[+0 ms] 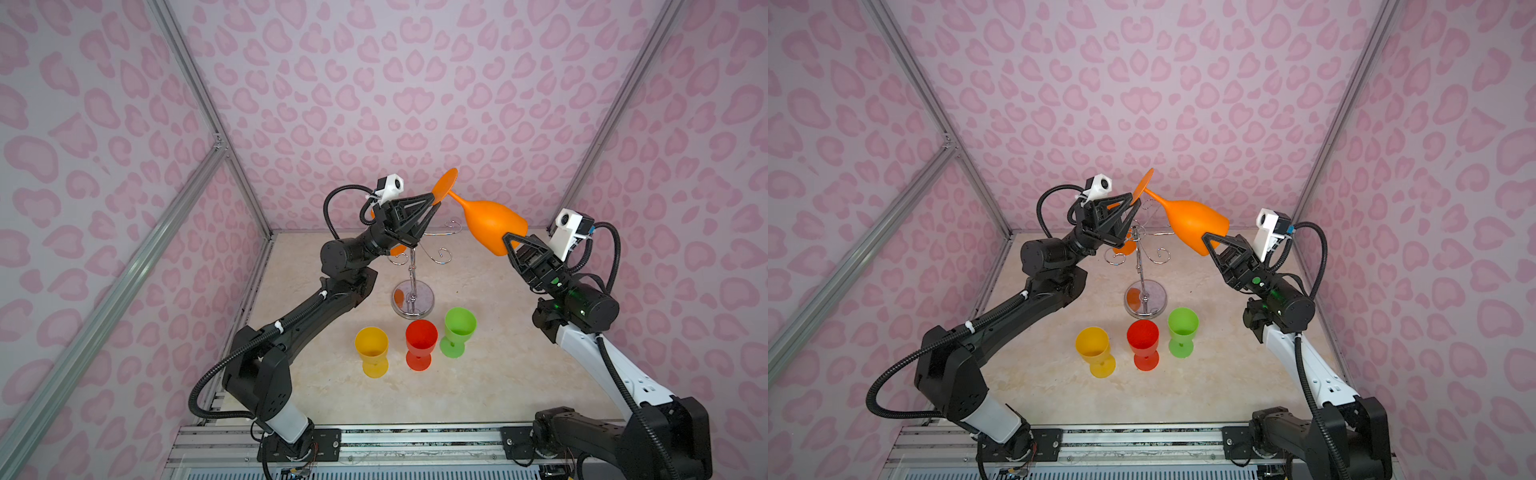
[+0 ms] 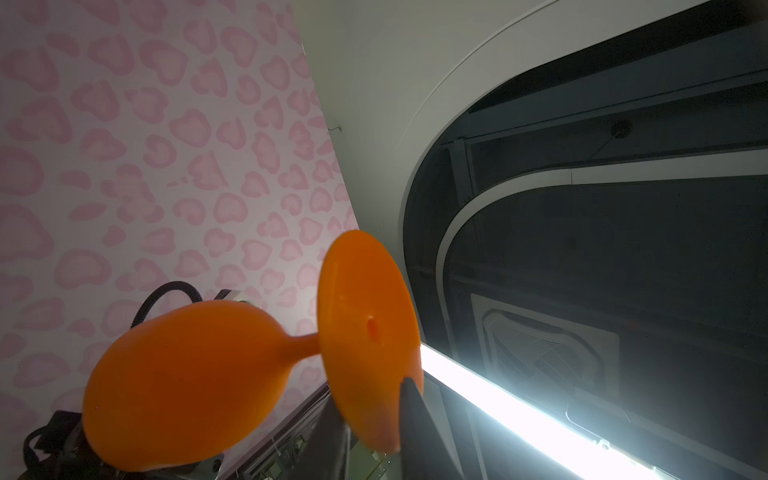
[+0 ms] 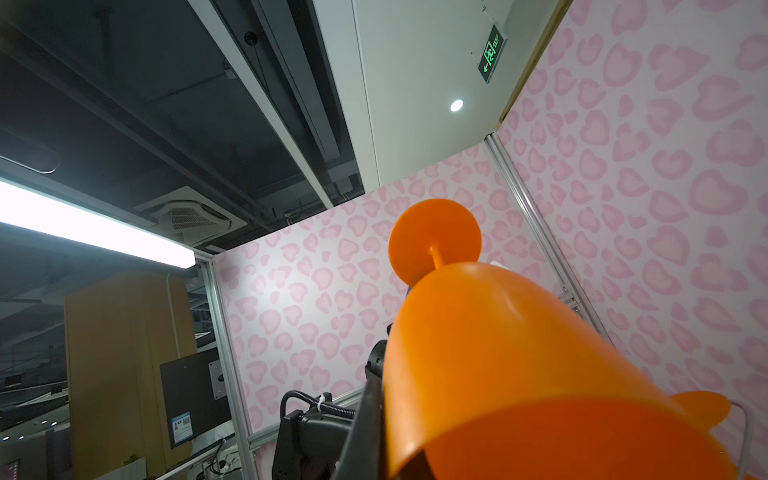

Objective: Take the wine glass off the wine glass rack
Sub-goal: 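Close the right gripper on the orange glass bowl and open the left gripper, then swing the orange glass down with the right gripper, set it beside the green glass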

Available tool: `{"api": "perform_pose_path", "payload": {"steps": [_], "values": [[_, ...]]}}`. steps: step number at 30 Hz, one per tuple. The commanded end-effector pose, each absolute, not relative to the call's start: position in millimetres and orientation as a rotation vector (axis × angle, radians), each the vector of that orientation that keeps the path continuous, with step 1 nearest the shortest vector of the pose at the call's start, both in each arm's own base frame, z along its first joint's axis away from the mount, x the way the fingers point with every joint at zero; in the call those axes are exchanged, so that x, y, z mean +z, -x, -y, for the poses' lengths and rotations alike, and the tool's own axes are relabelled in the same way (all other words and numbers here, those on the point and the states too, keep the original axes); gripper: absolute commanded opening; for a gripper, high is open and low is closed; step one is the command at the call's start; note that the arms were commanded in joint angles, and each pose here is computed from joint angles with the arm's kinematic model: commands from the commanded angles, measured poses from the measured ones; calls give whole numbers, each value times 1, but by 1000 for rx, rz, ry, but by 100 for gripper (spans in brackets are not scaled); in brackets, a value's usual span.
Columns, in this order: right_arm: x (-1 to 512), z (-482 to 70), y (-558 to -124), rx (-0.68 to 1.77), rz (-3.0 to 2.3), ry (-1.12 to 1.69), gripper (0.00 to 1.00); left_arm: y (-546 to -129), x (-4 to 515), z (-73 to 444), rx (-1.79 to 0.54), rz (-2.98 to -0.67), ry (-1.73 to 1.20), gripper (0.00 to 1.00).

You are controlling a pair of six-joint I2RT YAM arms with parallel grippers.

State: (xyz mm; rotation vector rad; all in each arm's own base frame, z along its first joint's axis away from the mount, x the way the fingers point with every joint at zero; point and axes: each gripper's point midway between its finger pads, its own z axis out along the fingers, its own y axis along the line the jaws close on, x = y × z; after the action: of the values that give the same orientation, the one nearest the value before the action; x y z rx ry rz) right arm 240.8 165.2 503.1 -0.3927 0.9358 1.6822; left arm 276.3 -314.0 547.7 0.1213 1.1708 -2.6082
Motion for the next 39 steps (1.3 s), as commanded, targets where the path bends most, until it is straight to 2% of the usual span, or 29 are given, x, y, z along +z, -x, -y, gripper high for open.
{"api": "perform_pose_path", "payload": {"steps": [1,8,11,15,18,20,24,33,39], "values": [[507,-163,-236,1702,-909,392,0,-261,560,304,-2616,-1057,-227,38],[524,-152,-236,1657,-893,376,0,-258,551,306,-2578,-1054,-281,66],[534,-144,-242,1590,-928,347,0,-259,538,311,-2537,-1094,-306,73],[528,-132,-272,1405,-1128,227,0,-259,521,319,-2479,-1149,-353,77],[504,-111,-295,1082,-1369,94,0,-257,513,324,-2415,-1183,-408,79],[486,-90,-298,852,-1514,12,0,-254,509,326,-2373,-1210,-442,81],[456,-63,-298,610,-1711,-73,0,-250,508,330,-2273,-1248,-505,82],[337,-54,-319,507,-2095,-138,0,-252,494,332,-2040,-1378,-538,83],[276,-76,-330,593,-2267,-60,0,-253,486,324,-1832,-1463,-534,84]]}}
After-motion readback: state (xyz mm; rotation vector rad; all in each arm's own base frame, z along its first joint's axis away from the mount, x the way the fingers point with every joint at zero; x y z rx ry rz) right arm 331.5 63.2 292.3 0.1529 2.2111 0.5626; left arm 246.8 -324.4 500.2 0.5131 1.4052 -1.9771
